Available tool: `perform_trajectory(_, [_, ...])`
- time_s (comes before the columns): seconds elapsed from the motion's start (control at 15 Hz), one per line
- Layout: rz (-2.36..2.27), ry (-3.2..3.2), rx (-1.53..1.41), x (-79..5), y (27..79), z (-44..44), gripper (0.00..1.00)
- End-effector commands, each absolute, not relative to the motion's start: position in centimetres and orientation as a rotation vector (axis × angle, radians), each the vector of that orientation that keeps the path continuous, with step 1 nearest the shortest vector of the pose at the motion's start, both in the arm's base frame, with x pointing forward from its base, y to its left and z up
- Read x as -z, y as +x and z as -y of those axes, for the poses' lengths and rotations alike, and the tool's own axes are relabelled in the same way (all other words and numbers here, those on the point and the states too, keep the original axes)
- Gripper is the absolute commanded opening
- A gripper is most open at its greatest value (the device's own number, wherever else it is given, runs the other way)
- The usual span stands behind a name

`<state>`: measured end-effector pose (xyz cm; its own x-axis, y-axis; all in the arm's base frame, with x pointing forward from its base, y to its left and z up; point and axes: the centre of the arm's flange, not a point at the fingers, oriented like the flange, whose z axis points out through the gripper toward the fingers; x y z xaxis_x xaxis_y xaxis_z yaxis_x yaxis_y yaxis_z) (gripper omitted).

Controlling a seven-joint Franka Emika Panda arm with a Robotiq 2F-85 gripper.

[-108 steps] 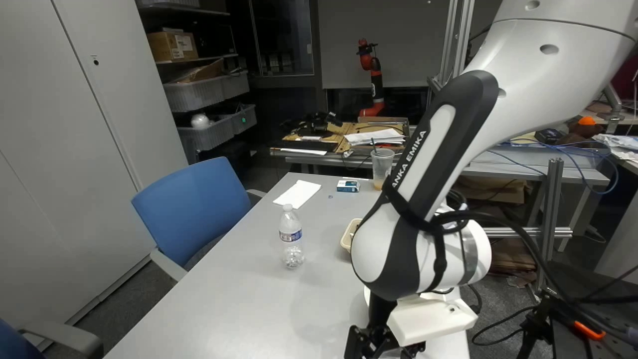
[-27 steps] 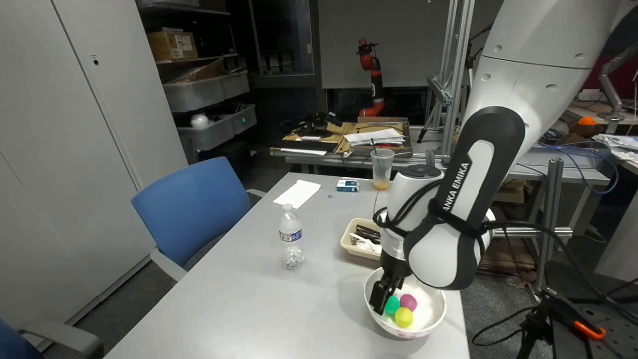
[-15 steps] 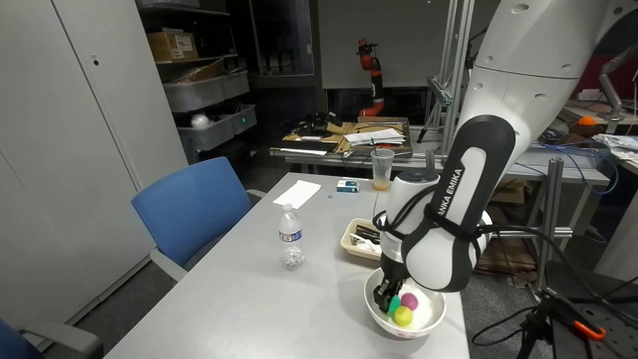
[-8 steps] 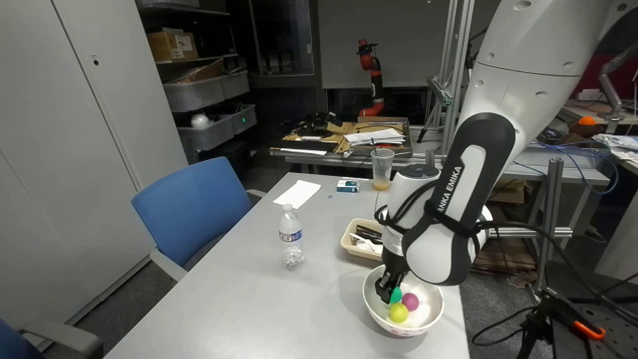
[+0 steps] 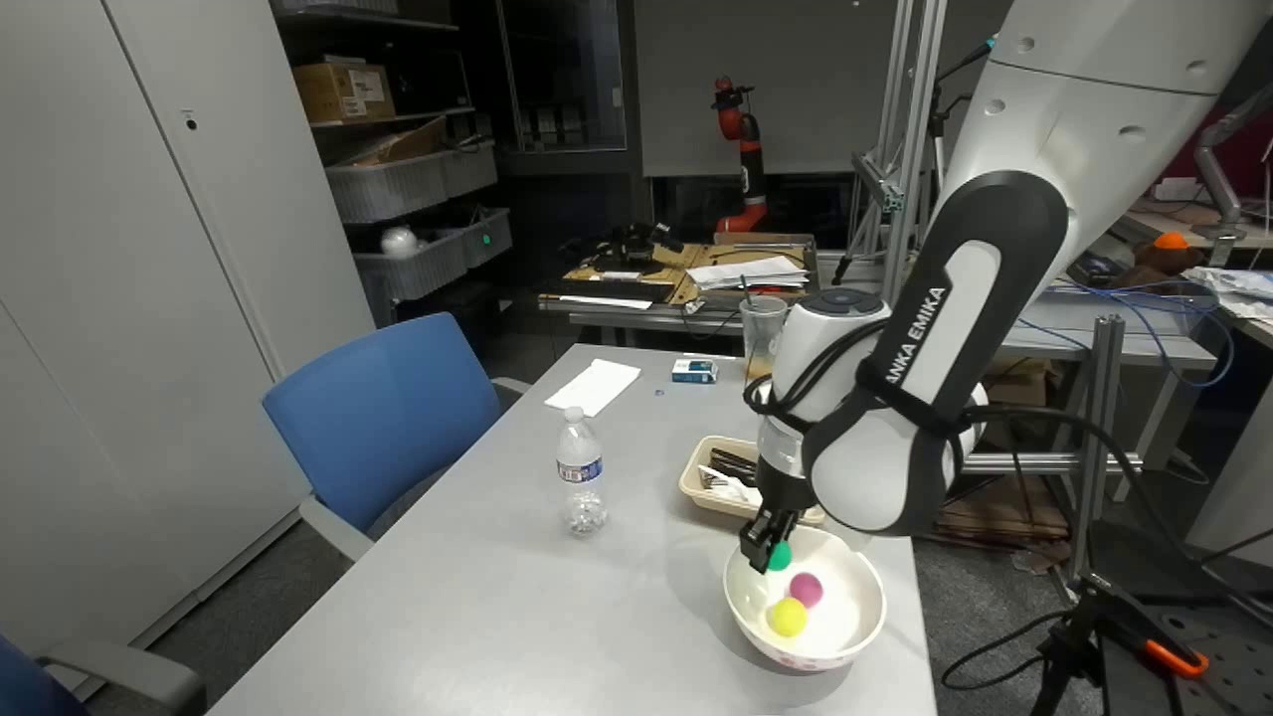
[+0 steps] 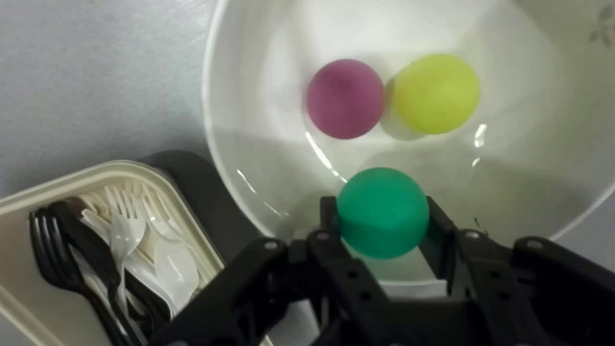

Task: Take the red and green balls out of the white bowl

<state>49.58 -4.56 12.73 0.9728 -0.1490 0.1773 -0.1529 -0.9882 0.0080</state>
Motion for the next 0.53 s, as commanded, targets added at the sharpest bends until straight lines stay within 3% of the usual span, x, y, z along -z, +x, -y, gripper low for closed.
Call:
perform_trajectory(0.0, [0.218,3.1,-0.303,-16.0,48.4,3.3,0.18])
perform_trajectory(0.47, [0.143,3.179,-0.456,-20.2,48.1,-0.1,0.18])
